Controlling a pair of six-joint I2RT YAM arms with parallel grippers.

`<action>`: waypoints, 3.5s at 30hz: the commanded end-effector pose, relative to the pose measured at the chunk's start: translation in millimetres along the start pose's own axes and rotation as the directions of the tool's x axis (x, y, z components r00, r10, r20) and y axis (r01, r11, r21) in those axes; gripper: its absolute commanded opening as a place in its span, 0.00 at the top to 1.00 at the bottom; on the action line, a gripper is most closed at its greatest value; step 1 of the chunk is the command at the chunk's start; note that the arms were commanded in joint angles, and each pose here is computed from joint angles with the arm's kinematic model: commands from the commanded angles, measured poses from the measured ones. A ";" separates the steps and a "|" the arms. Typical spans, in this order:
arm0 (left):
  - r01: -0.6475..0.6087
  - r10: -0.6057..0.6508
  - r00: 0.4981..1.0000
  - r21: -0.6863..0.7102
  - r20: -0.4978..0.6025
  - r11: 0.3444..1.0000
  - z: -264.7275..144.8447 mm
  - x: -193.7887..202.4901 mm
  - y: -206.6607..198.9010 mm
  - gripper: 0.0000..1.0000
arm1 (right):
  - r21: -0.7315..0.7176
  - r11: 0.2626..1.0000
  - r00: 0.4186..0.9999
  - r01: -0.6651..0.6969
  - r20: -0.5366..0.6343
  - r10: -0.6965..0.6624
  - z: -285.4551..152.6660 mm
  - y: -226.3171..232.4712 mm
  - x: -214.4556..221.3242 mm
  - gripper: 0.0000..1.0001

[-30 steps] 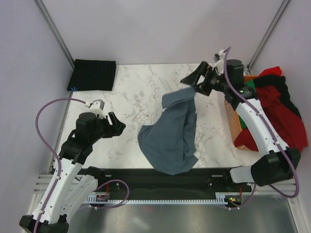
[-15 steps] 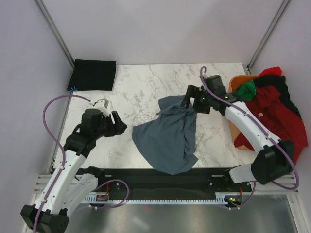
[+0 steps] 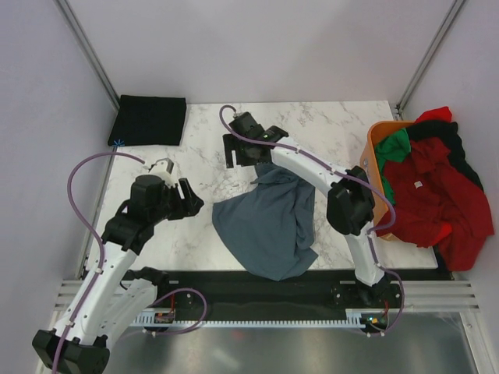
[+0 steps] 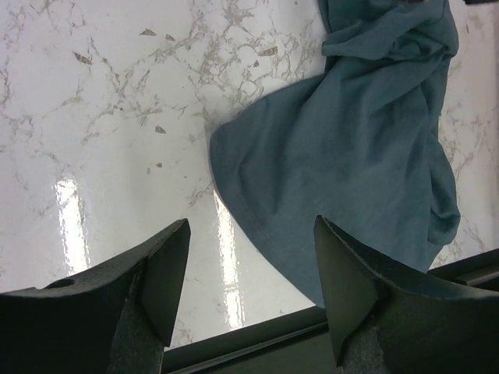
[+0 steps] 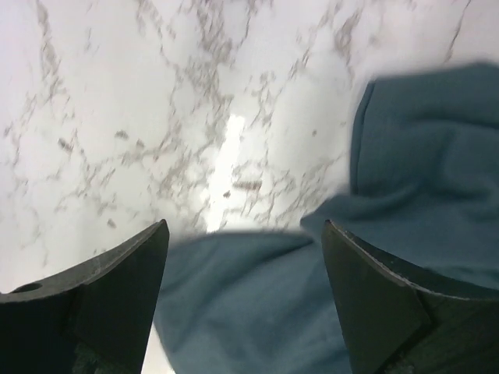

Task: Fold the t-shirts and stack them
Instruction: Flatten the tshirt out

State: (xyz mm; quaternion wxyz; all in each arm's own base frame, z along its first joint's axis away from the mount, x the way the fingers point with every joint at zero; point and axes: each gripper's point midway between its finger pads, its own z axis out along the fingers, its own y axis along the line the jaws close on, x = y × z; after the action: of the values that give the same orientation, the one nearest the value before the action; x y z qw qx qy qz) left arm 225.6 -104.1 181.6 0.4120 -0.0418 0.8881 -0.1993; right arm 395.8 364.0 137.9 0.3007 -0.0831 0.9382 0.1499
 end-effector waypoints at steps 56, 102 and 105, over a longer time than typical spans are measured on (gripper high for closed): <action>0.117 -0.160 0.949 -0.169 -0.271 0.979 134.1 66.9 25.8 0.28 | 0.151 0.977 0.947 -0.154 0.306 0.102 -163.8 -136.3 -42.1 1.00; -0.176 0.028 0.753 0.160 0.657 0.971 -232.4 -227.3 -110.8 0.98 | -0.223 0.974 0.449 0.029 0.874 0.187 -537.4 -106.1 -81.8 1.00; -0.236 0.017 0.658 0.184 0.753 0.954 -288.6 -228.9 -115.6 0.98 | -0.272 0.956 0.362 0.108 0.907 0.217 -590.9 -99.3 -64.4 1.00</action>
State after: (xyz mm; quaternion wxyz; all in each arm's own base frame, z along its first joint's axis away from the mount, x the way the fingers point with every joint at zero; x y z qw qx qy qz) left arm 184.1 -76.9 524.0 0.7047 -0.0341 0.6575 -0.2646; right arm 194.1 88.0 562.4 0.7101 0.0374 0.6444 0.2812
